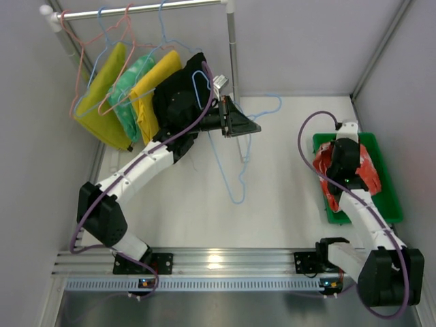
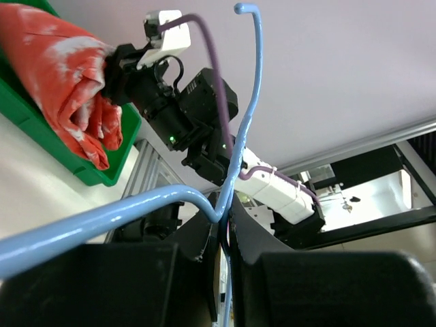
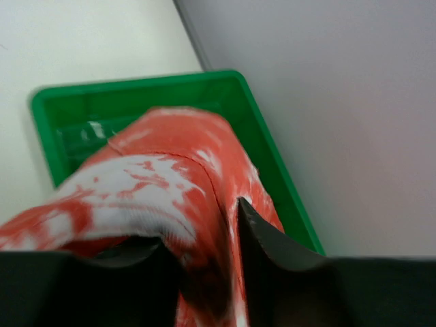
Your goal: Remove the trousers from the hanger
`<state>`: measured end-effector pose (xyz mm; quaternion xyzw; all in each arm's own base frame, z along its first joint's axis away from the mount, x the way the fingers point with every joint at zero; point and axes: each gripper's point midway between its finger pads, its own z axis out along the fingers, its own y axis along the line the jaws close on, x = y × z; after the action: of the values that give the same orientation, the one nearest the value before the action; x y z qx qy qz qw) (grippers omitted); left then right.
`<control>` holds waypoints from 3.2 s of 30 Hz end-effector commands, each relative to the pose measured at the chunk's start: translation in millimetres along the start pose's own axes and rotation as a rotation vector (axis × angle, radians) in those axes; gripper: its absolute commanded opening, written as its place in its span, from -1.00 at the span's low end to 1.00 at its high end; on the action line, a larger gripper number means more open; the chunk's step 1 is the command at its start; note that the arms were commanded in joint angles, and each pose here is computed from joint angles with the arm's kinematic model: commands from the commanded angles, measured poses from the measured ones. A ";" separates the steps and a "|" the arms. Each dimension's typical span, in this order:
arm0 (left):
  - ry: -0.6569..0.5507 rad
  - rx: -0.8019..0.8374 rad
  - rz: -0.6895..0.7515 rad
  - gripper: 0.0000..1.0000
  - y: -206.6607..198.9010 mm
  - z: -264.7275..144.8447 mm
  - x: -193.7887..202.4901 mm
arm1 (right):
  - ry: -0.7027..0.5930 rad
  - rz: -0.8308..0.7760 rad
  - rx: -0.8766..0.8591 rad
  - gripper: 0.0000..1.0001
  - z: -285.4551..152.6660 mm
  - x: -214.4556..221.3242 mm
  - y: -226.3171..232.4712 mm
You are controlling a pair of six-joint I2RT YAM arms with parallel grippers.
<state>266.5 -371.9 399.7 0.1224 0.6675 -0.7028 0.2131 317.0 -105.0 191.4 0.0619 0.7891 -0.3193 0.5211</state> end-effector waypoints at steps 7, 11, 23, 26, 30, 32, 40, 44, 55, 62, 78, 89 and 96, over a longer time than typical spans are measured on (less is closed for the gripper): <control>0.048 0.256 0.028 -1.00 -51.0 -13.3 12.8 | -0.007 0.195 -0.259 0.81 -43.1 -47.7 0.9; 0.048 0.291 0.067 -1.00 -59.8 -15.3 14.1 | -0.095 0.240 -0.347 0.93 -75.8 -71.7 -10.3; -0.060 0.286 0.240 -1.00 -79.4 -12.1 5.5 | -0.537 0.492 -1.469 0.68 -310.9 -180.3 29.8; -0.055 0.307 0.251 -1.00 -86.1 -5.9 8.7 | -0.450 0.669 -1.655 0.62 -327.0 -192.6 34.5; -0.038 0.342 0.254 -1.00 -93.7 1.7 13.5 | -0.338 0.709 -1.847 0.56 -352.4 -203.4 48.5; -0.026 0.359 0.256 -1.00 -97.8 3.6 14.7 | -0.300 0.678 -1.974 0.56 -376.5 -204.3 59.2; -0.007 0.423 0.267 -1.00 -119.8 4.1 18.8 | -0.265 0.689 -2.120 0.55 -394.1 -203.7 89.3; -0.008 0.427 0.254 -1.00 -121.9 3.7 18.1 | -0.320 0.724 -2.193 0.38 -407.0 -218.7 82.8; -0.022 0.460 0.207 -1.00 -133.9 8.9 12.3 | -0.286 0.824 -2.244 -0.09 -414.3 -231.0 86.9; -0.043 0.478 0.215 -1.00 -138.2 11.8 5.5 | -0.251 0.858 -2.247 -0.99 -416.5 -234.4 83.1; -0.073 0.298 0.356 0.40 -102.8 -12.9 -23.4 | -0.300 0.847 -2.044 -1.00 -390.2 -231.5 78.2; -0.059 0.188 0.473 0.51 -94.7 -29.4 -14.7 | -0.306 0.840 -1.812 -1.00 -353.4 -227.1 94.6; -0.033 0.162 0.591 0.59 -104.9 -36.2 -11.8 | -0.294 0.821 -1.795 -1.00 -348.1 -229.9 101.5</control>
<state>238.7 -343.4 474.7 0.2727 0.5670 -0.6842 0.3687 187.9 235.1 409.4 -0.1244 0.6010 0.6123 0.4983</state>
